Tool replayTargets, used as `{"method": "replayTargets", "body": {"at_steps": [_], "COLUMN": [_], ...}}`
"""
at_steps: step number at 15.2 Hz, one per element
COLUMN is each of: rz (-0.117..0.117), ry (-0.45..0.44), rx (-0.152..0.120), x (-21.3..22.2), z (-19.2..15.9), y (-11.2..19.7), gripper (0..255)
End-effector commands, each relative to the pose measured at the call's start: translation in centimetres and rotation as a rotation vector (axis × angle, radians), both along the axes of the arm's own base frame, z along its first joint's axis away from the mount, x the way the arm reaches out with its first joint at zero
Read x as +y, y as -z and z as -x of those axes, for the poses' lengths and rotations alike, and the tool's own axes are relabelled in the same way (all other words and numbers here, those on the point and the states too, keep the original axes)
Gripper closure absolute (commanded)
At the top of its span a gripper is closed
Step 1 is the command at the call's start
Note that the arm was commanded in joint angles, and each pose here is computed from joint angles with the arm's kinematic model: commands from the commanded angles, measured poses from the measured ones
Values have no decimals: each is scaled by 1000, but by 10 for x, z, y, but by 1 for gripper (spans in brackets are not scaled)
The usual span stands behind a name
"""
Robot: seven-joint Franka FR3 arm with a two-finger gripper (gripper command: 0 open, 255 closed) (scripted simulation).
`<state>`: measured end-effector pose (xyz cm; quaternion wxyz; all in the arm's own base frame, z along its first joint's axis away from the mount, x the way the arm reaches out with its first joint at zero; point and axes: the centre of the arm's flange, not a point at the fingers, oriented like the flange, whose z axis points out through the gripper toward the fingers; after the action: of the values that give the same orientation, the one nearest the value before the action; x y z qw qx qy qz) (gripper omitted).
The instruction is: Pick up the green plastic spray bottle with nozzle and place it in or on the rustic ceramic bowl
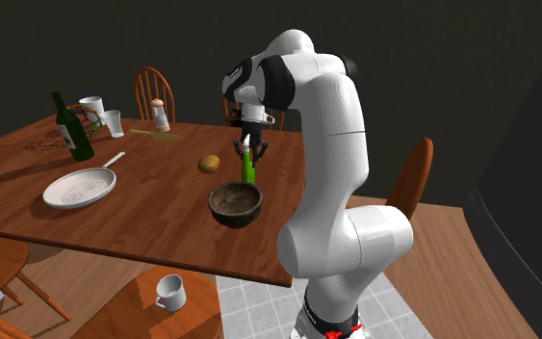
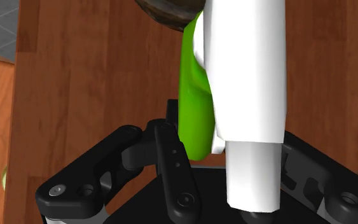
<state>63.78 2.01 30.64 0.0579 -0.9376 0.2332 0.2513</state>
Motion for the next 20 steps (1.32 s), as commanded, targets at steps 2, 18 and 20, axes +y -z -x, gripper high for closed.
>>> {"method": "replayTargets", "body": {"at_steps": [2, 18, 20], "rz": [0, 0, 0], "ry": [0, 0, 0], "rx": [1, 1, 1], "x": [0, 0, 0], "z": [0, 0, 0], "y": [-10, -95, -105], "gripper": [255, 255, 255]}}
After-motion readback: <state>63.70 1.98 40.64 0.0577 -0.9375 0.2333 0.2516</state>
